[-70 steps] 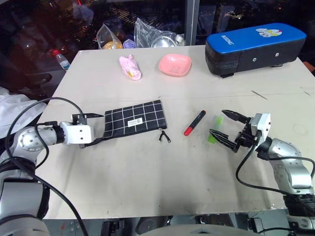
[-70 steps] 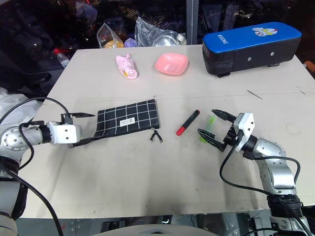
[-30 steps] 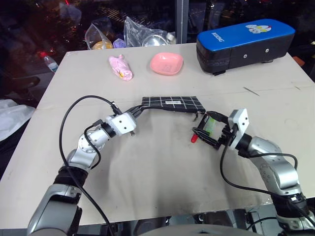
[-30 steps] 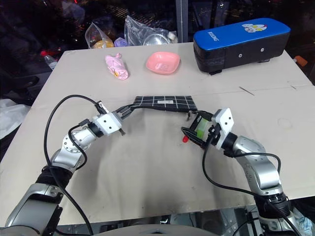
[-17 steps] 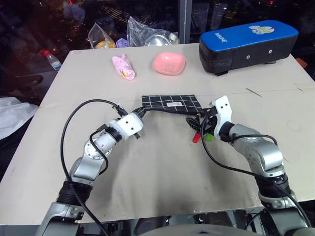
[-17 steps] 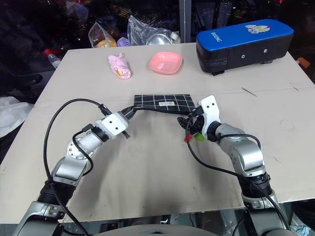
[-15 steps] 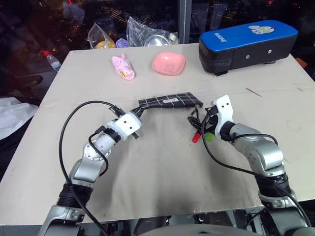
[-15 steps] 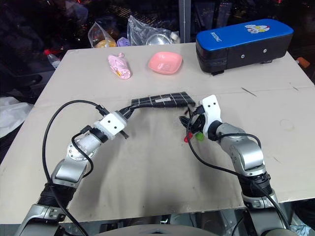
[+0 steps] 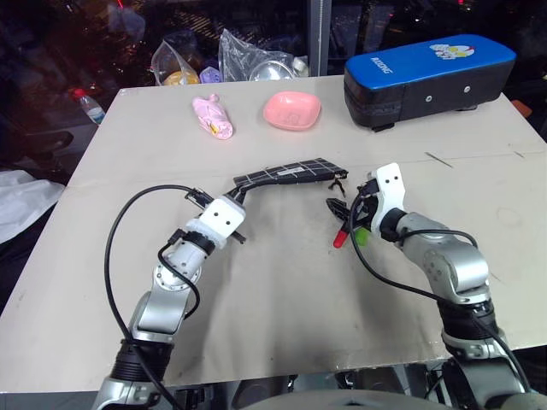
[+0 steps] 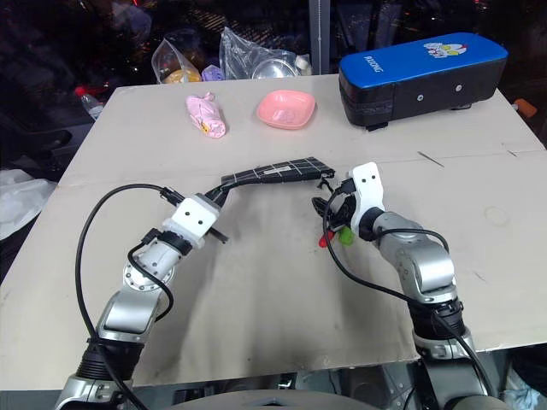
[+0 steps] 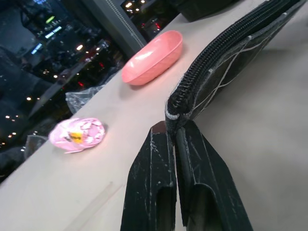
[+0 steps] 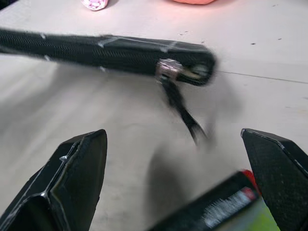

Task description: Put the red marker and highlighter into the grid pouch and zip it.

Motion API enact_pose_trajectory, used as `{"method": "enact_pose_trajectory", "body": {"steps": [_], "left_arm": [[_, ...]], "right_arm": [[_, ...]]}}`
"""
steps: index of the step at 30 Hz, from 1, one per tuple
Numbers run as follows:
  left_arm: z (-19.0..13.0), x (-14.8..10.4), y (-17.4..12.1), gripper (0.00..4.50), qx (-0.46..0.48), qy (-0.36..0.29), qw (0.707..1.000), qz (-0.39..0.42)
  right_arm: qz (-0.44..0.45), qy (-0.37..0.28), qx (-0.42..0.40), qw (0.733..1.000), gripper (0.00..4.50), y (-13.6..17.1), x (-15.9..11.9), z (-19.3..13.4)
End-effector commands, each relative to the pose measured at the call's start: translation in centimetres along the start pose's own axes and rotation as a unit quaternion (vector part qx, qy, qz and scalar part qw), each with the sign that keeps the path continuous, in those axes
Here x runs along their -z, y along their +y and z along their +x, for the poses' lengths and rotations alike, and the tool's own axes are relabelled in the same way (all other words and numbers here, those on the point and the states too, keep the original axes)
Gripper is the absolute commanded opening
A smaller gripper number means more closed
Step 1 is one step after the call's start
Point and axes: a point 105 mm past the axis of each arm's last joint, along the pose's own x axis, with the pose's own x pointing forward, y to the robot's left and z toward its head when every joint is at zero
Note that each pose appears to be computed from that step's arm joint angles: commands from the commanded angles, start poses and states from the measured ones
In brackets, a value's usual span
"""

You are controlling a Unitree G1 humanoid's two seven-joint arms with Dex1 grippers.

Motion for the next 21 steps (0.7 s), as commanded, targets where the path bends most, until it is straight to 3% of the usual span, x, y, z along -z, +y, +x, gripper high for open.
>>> {"method": "enact_pose_trajectory", "body": {"steps": [1,5,7,9,15,18,21], "left_arm": [[0.1,-1.5,0.0,0.06,-0.003,-0.025,1.0,0.008],[-0.1,-1.5,-0.2,0.06,-0.004,-0.024,1.0,0.008],[-0.1,-1.5,-0.2,0.0,-0.004,-0.023,1.0,0.007],[-0.1,-1.4,-0.4,0.0,-0.001,-0.022,1.0,0.008],[-0.3,-1.5,-0.9,0.0,0.014,-0.025,0.999,0.014],[-0.7,-1.7,-1.3,0.0,0.03,-0.034,0.999,0.013],[-1.0,-2.4,-1.4,0.87,0.032,-0.059,0.997,0.038]], "right_arm": [[0.002,-0.04,-0.01,0.999,4.5,0.7,-2.0,1.4],[0.004,-0.057,-0.006,0.998,4.5,0.4,-2.7,2.2],[-0.002,-0.062,-0.009,0.998,3.95,0.4,-3.0,2.4],[-0.009,-0.063,-0.013,0.998,3.2,0.4,-3.0,2.4],[-0.018,-0.066,-0.011,0.998,0.06,0.2,-3.0,2.5],[-0.022,-0.064,-0.009,0.998,0.06,0.2,-2.7,2.4],[-0.023,-0.061,-0.008,0.998,0.0,0.2,-2.3,2.3]]}}
